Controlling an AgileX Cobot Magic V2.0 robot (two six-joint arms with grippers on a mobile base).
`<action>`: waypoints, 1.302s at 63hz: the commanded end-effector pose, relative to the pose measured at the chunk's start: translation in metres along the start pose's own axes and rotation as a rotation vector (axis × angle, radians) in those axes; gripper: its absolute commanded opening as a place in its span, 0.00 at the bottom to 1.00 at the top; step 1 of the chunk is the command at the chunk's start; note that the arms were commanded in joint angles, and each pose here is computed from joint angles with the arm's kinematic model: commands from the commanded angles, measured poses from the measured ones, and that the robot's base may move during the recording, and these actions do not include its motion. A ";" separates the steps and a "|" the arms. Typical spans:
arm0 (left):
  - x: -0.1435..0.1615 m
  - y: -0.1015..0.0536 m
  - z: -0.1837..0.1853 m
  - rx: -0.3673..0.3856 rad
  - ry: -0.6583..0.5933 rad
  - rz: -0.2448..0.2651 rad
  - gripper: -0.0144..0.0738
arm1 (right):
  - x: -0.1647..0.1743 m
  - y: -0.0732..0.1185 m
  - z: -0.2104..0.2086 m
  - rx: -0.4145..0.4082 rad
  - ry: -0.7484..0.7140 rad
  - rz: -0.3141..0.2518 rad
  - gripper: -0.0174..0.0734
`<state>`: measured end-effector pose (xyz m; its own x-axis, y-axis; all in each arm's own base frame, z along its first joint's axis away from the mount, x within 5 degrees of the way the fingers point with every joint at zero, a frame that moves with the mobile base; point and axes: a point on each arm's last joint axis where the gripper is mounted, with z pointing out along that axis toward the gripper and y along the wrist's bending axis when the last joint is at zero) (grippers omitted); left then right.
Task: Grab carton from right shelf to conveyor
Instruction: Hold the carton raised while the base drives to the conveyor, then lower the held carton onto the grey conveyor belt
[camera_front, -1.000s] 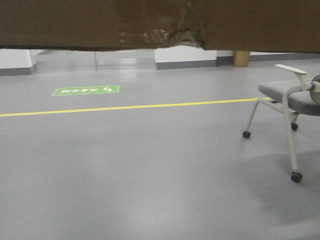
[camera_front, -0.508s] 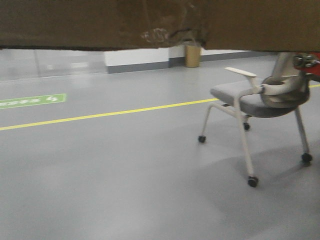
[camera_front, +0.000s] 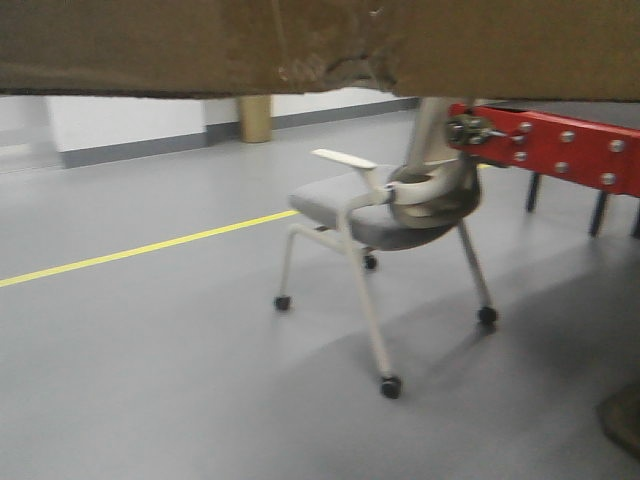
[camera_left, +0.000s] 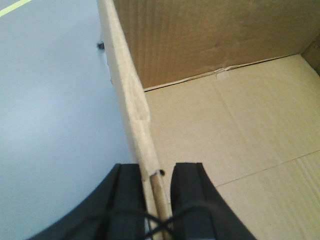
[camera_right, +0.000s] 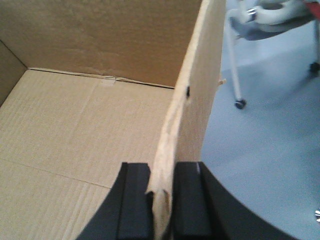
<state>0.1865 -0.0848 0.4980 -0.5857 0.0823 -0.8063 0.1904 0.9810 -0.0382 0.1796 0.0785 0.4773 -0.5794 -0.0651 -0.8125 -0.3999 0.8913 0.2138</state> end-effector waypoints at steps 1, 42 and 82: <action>-0.002 0.003 -0.007 -0.016 -0.033 0.018 0.15 | -0.006 0.000 -0.005 0.010 -0.072 -0.022 0.12; -0.004 0.008 -0.007 -0.074 -0.053 0.039 0.15 | -0.006 0.000 -0.005 0.010 -0.072 -0.022 0.12; -0.010 0.024 -0.010 -0.254 -0.115 0.106 0.15 | -0.006 0.000 -0.005 0.010 -0.075 -0.022 0.12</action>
<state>0.1922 -0.0762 0.5033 -0.5160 0.1411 -0.8449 0.1209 0.9885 0.0912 0.1803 0.0808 0.4801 -0.5613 -0.0413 -0.8266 -0.4102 0.8813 0.2345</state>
